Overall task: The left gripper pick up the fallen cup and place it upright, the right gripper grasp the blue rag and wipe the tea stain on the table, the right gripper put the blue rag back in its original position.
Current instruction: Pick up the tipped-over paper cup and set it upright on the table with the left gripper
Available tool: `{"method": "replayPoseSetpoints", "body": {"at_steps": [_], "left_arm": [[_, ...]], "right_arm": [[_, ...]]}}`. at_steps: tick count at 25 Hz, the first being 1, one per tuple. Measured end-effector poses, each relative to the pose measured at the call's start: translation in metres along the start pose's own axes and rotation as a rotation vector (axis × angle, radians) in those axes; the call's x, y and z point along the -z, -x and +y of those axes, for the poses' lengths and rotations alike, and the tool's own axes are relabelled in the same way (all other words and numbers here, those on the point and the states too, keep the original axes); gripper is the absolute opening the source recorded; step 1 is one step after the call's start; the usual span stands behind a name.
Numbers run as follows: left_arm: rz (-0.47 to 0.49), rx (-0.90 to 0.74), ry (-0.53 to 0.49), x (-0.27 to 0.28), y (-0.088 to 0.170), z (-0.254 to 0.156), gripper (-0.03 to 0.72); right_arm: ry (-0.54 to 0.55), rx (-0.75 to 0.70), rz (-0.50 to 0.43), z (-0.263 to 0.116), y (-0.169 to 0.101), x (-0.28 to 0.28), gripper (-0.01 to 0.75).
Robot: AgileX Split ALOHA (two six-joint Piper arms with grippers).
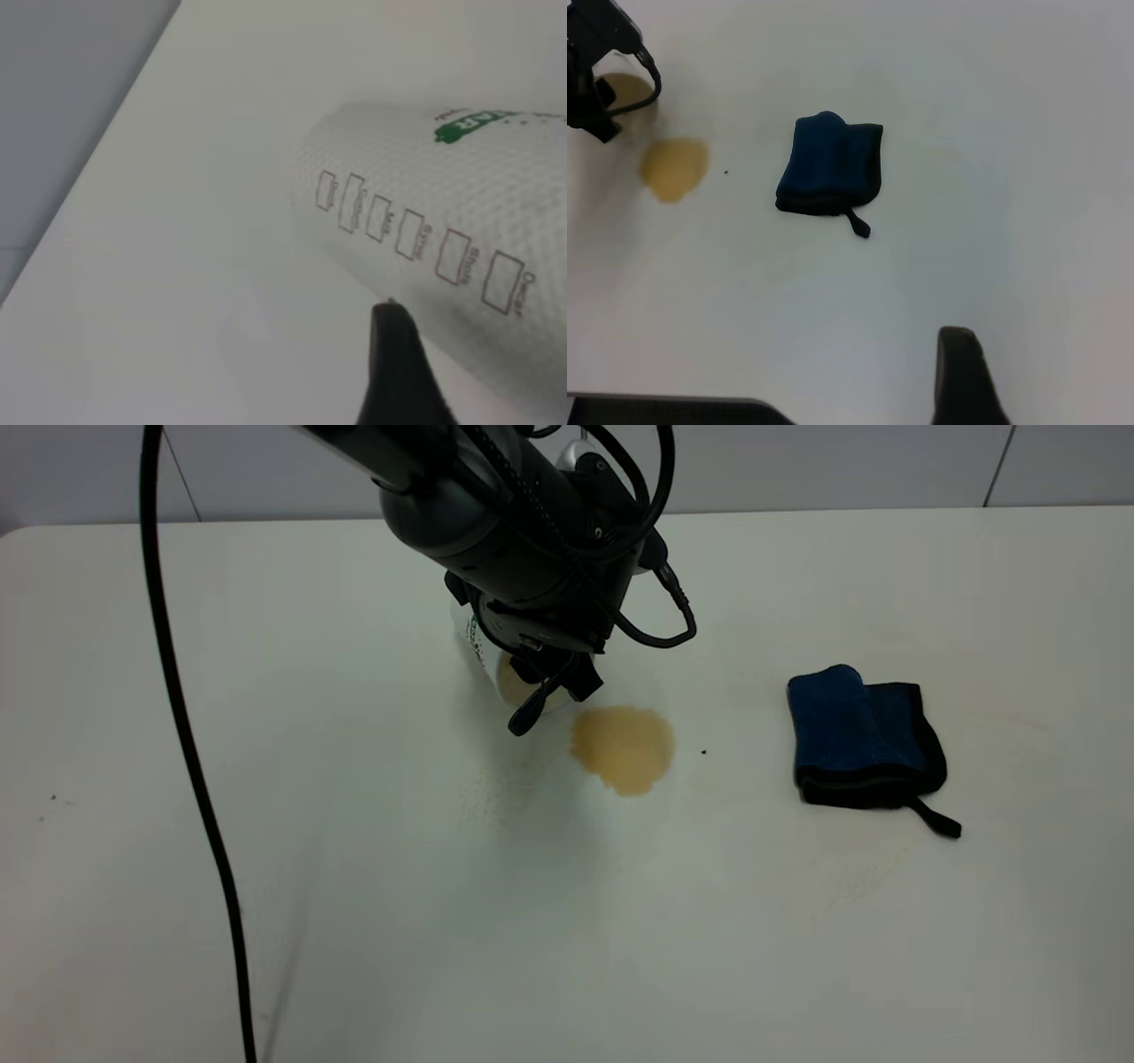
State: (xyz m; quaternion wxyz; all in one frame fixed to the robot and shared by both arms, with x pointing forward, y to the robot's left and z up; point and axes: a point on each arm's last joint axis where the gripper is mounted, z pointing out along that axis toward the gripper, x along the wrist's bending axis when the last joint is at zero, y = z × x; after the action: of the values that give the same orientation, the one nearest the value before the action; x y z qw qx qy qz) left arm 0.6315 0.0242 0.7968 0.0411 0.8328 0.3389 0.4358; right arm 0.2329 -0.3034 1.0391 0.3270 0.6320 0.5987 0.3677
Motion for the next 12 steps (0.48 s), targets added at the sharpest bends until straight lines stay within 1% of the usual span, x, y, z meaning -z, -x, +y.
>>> {"method": "replayPoseSetpoints", "body": {"at_steps": [1,3,5,7,8,10,12], "left_arm": [[0.010,0.003,0.001,-0.001,-0.002,0.000,0.462],[0.022,0.008,0.002,-0.004,-0.005,-0.001,0.376],[0.034,0.013,-0.010,-0.007,-0.009,-0.003,0.261],[0.042,0.000,-0.016,-0.008,-0.011,-0.004,0.115],[0.047,-0.008,-0.019,-0.008,-0.011,-0.004,0.071],[0.063,-0.024,-0.017,-0.005,-0.016,-0.002,0.026],[0.078,-0.032,-0.013,0.001,-0.024,0.003,0.009]], "right_arm": [[0.000,0.000,0.000,0.000,0.000,0.000,0.499],[0.000,0.000,0.000,0.000,0.000,0.000,0.499],[0.000,0.000,0.000,0.000,0.000,0.000,0.499],[0.000,0.000,0.000,0.000,0.000,0.000,0.499],[0.000,0.000,0.000,0.000,0.000,0.000,0.499],[0.000,0.000,0.000,0.000,0.000,0.000,0.499],[0.000,0.000,0.000,0.000,0.000,0.000,0.499]]}}
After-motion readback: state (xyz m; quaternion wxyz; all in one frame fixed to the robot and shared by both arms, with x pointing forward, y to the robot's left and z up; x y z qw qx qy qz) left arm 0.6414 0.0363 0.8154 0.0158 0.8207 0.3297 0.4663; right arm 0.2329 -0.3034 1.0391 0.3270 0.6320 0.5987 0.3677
